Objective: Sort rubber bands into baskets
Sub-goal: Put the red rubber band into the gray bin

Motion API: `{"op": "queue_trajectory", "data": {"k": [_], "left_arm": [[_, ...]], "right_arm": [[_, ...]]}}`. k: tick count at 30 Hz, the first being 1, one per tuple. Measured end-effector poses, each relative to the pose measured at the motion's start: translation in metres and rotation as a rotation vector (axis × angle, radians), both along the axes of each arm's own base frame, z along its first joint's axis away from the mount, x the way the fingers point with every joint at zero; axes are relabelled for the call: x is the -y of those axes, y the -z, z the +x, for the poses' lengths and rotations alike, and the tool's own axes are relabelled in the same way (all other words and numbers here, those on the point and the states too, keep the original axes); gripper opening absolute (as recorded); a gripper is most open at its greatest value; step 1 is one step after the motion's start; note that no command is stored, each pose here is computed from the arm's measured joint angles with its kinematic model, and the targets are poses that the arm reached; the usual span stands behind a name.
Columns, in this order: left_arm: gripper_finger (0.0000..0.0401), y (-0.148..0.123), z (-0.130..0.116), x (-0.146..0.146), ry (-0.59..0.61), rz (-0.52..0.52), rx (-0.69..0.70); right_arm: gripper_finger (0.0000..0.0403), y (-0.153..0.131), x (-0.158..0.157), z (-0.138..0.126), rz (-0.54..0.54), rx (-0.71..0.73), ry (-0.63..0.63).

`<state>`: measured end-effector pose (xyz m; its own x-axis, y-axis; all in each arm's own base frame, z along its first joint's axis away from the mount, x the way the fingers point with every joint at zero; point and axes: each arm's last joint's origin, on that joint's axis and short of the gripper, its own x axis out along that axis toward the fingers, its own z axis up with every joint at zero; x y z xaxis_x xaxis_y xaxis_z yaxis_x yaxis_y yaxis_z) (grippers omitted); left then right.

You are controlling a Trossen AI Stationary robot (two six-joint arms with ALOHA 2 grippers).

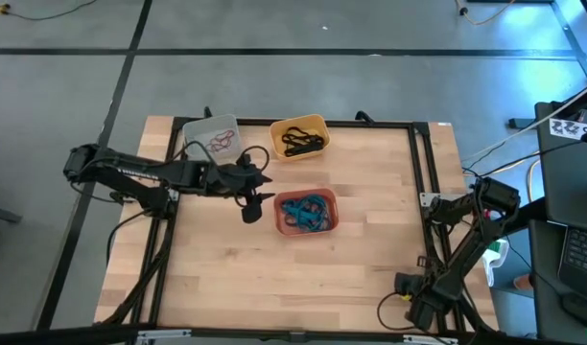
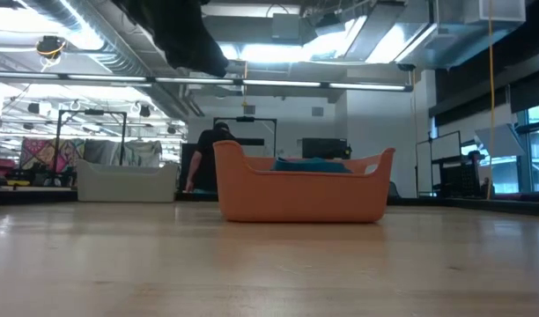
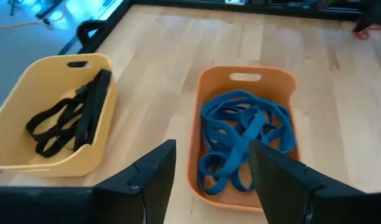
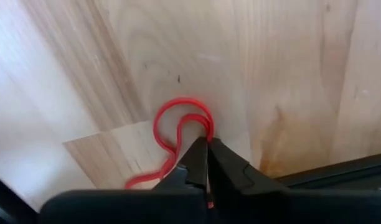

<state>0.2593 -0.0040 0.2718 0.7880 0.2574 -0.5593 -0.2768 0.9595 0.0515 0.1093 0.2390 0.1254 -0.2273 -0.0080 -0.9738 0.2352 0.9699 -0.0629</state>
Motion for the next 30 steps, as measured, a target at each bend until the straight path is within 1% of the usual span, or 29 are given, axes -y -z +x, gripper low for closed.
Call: {"op": "queue_trajectory", "data": {"k": [2,4,9,11,13,16,18,21,22,26,30], "left_arm": [[0.0199,0.001,0.000,0.003,0.012,-0.002,-0.005],[0.0199,0.002,-0.001,0.007,0.022,-0.007,-0.014],[0.0199,0.003,-0.002,0.021,0.042,-0.050,-0.014],[0.0199,0.004,-0.004,0.029,0.061,-0.067,-0.026],[0.0199,0.006,-0.007,0.036,0.083,-0.074,-0.049],[0.0199,0.006,-0.008,0.045,0.106,-0.088,-0.046],[0.0199,0.006,-0.009,0.050,0.111,-0.092,-0.043],[0.0199,0.005,-0.011,0.055,0.107,-0.072,-0.036],[0.0199,0.005,-0.011,0.056,0.104,-0.068,-0.034],[0.0199,0.005,-0.012,0.059,0.076,-0.106,-0.022],[0.0199,0.005,-0.012,0.059,0.057,-0.131,-0.016]], "right_arm": [[0.0012,0.000,0.000,0.002,0.001,0.013,0.005],[0.0008,0.001,0.001,0.004,0.006,0.022,0.012],[0.0003,-0.009,-0.001,0.008,0.016,0.090,0.034],[0.0002,-0.015,-0.003,0.011,0.017,0.163,0.044],[0.0001,-0.022,-0.007,0.019,0.022,0.315,0.063],[0.0001,-0.034,-0.008,0.027,0.002,0.478,0.082],[0.0001,-0.038,-0.012,0.031,0.026,0.535,0.087],[0.0000,-0.043,-0.016,0.041,0.075,0.632,0.090],[0.0000,-0.044,-0.015,0.044,0.076,0.660,0.095],[0.0000,-0.046,-0.013,0.056,0.036,0.796,0.082],[0.0000,-0.049,-0.007,0.072,-0.011,0.886,0.042]]}}
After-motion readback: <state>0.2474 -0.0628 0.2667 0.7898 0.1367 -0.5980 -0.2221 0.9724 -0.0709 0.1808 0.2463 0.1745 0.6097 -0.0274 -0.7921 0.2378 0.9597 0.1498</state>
